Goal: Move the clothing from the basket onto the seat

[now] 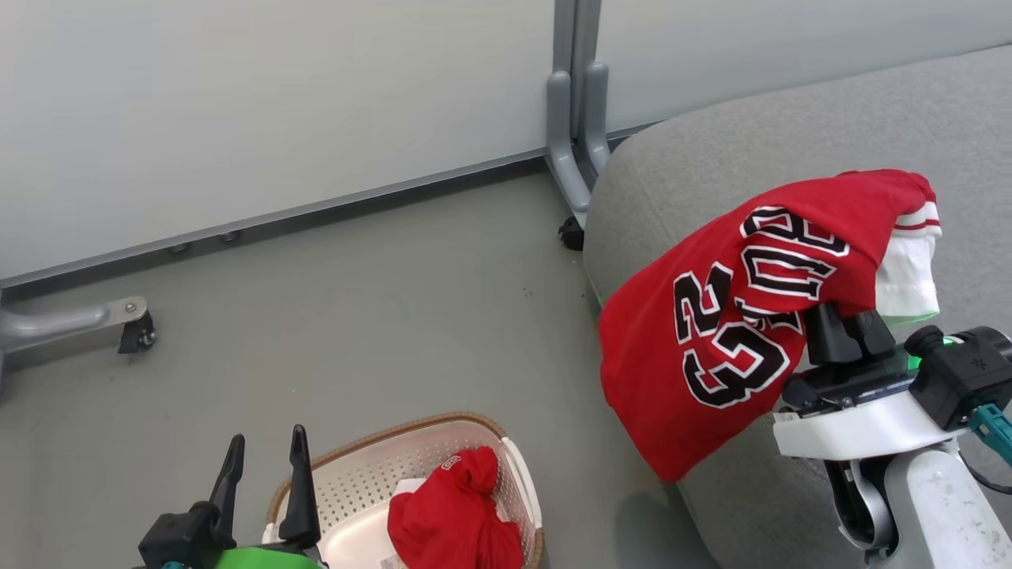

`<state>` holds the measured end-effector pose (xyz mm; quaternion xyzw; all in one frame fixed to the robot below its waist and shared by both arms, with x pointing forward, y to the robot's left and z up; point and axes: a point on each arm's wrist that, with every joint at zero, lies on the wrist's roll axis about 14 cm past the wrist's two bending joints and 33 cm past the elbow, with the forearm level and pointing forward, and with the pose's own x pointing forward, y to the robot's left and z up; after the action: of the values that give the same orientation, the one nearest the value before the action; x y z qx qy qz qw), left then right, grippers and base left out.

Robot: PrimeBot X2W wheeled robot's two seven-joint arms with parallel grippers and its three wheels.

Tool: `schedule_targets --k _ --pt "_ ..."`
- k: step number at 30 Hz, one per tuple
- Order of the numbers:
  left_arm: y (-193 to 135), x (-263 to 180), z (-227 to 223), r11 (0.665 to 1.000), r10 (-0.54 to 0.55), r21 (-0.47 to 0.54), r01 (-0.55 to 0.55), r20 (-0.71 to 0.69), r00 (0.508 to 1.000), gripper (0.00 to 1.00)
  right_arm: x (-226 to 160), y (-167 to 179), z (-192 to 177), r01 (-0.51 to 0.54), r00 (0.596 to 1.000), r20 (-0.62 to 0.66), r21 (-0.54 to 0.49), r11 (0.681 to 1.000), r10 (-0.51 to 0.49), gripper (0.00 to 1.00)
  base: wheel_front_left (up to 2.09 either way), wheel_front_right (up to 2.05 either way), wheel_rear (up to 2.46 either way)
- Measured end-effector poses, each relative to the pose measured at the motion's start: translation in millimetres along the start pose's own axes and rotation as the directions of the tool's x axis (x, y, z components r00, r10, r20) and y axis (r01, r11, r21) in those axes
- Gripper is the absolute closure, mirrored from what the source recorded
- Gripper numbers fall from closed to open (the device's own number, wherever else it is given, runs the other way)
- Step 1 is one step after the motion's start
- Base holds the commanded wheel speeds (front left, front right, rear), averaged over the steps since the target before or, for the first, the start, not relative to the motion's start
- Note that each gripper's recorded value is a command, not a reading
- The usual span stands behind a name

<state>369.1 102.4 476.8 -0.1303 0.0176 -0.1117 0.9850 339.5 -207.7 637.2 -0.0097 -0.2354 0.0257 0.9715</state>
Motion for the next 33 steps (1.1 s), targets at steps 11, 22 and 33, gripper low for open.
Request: schedule_targets --k 11,22,33 --pt "-61.5 32.9 -12.7 0.980 -0.197 -0.004 0.197 -0.038 0.980 0.00 -32.3 -57.7 23.0 0.174 0.985 0.020 -0.102 0.979 -0.173 1.00 0.00 0.00 0.00" --pt "-154.0 55.6 -40.1 0.877 -0.481 -0.035 0.480 -0.097 0.871 0.00 -73.2 -120.0 43.8 0.391 0.919 0.042 -0.236 0.890 -0.392 1.00 0.00 0.00 0.00" --pt "-190.1 63.0 -59.2 0.817 -0.576 -0.117 0.564 -0.126 0.808 0.00 -97.5 -143.6 42.1 0.478 0.868 0.016 -0.303 0.825 -0.497 1.00 0.00 0.00 0.00"
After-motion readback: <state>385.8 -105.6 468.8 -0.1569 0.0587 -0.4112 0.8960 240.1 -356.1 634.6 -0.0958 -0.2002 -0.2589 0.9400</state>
